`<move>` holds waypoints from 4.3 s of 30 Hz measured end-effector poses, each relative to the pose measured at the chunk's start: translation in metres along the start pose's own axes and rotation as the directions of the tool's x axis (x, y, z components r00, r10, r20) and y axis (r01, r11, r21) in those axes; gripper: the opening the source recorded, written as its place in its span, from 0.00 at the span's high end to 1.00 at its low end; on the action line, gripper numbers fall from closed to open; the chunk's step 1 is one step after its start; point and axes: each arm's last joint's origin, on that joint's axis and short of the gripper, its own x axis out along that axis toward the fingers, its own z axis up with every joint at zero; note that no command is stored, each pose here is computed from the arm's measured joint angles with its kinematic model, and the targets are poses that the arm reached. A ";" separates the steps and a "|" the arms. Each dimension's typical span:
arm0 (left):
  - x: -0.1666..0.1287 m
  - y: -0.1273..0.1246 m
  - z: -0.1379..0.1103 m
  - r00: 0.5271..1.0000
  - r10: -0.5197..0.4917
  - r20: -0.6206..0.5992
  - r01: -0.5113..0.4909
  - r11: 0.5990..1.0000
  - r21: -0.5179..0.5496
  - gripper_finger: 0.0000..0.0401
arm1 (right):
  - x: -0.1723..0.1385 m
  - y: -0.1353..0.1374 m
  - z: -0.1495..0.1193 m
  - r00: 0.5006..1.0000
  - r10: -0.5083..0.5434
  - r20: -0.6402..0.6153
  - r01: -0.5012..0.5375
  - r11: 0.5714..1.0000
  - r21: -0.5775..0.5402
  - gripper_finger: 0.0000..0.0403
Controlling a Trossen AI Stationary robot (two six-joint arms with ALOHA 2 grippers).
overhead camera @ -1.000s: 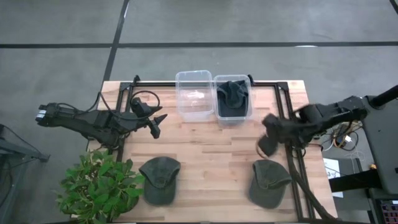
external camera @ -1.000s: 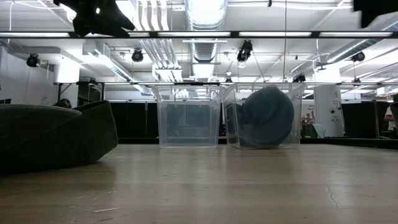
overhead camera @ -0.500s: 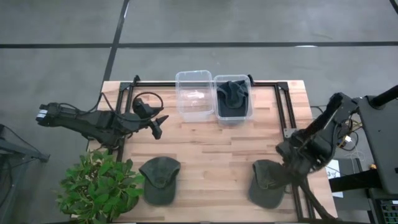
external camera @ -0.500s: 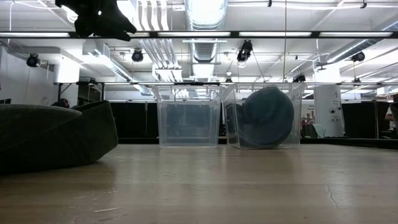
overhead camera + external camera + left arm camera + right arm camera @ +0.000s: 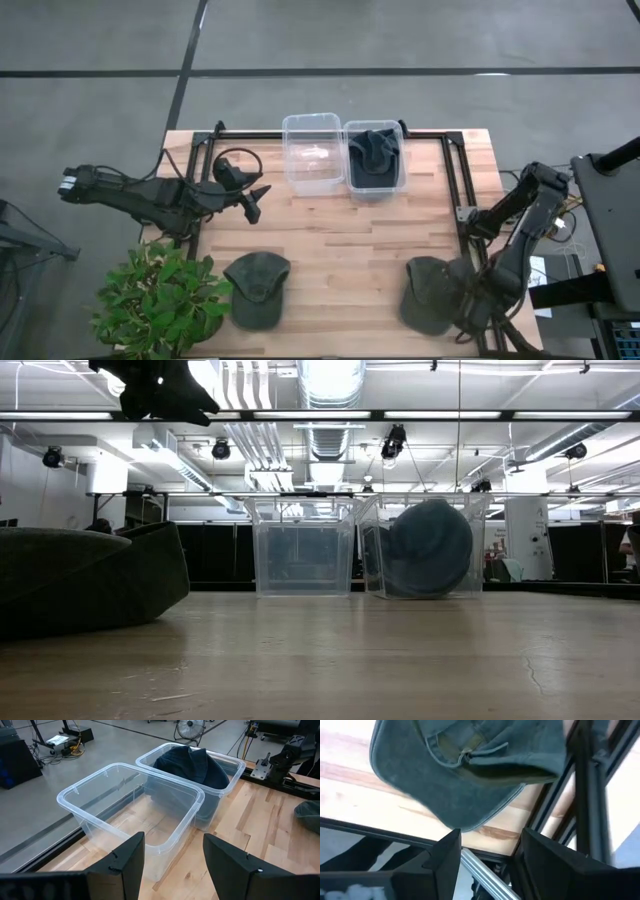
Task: Pick & Place hat
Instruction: Put the right dark gray cap into the left transparent bin
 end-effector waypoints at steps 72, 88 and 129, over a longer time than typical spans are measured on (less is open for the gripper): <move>0.000 -0.002 0.002 0.998 -0.054 0.008 0.055 0.998 -0.031 0.52 | 0.066 0.037 -0.009 0.984 -0.080 0.161 0.075 0.996 0.038 0.50; 0.000 -0.002 0.002 0.998 -0.054 0.007 0.055 0.998 -0.022 0.52 | 0.083 0.036 -0.023 0.986 -0.136 0.091 0.133 0.990 0.038 0.50; 0.000 -0.002 0.002 0.998 -0.055 0.007 0.055 0.998 -0.020 0.52 | 0.122 0.041 -0.001 0.956 -0.118 0.267 0.113 0.993 0.036 0.50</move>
